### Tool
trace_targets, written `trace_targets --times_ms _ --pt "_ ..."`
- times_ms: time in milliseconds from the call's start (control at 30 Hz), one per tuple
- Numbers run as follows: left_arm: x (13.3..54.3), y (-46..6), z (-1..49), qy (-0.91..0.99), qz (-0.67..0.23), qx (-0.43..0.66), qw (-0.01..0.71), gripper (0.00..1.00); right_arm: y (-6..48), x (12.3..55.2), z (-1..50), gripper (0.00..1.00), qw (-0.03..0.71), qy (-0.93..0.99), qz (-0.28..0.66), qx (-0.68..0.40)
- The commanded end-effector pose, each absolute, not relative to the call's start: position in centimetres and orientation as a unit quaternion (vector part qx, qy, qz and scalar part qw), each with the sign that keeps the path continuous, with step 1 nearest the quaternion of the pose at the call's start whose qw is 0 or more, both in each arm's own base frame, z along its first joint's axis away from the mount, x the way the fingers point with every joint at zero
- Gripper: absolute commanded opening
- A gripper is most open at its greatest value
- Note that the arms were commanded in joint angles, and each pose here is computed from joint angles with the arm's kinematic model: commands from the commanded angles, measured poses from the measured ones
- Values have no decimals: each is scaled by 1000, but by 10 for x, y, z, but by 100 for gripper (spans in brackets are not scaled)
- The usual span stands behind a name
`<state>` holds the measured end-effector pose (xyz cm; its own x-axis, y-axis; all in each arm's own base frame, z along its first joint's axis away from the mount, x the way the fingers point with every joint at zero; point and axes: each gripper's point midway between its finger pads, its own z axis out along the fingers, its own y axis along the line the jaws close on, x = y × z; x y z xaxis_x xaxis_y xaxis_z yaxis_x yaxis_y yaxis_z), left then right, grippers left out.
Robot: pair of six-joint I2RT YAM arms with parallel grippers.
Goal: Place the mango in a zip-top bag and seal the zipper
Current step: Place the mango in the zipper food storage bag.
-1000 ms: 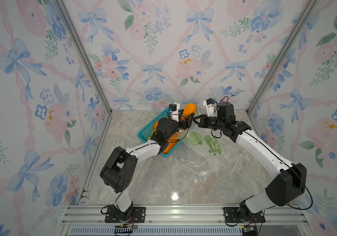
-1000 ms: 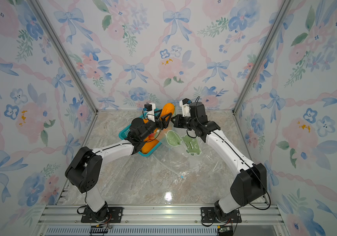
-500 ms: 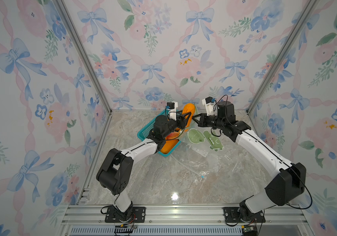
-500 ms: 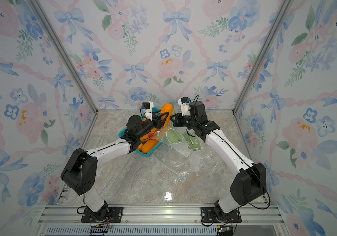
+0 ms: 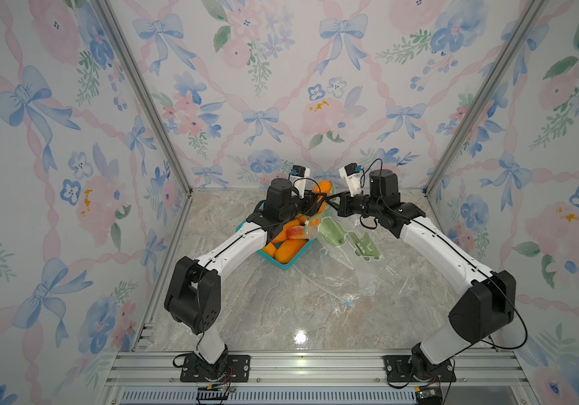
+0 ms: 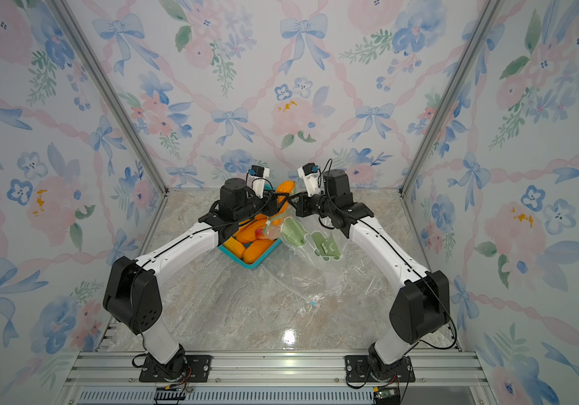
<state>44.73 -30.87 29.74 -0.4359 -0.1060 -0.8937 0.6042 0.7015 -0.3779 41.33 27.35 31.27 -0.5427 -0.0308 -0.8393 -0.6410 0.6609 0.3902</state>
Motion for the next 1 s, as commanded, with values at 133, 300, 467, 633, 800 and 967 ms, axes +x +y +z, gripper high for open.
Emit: trace_targets --times_ms 133,300,467,633,800,967 --pt "424 -291 284 806 -370 174 429 35 283 406 315 0 425 796 313 -296" --pt "409 -298 283 802 -403 192 396 39 287 409 307 0 422 796 288 -324" --pt "402 -294 287 802 -411 188 389 42 288 407 297 1 415 795 281 -343" --pt "406 -281 298 802 -410 166 401 67 287 404 295 1 436 779 275 -357" --pt "411 -281 296 809 -414 143 393 73 291 404 308 1 471 755 283 -359" --pt "422 -272 296 817 -394 110 407 72 294 405 314 1 491 740 292 -356"
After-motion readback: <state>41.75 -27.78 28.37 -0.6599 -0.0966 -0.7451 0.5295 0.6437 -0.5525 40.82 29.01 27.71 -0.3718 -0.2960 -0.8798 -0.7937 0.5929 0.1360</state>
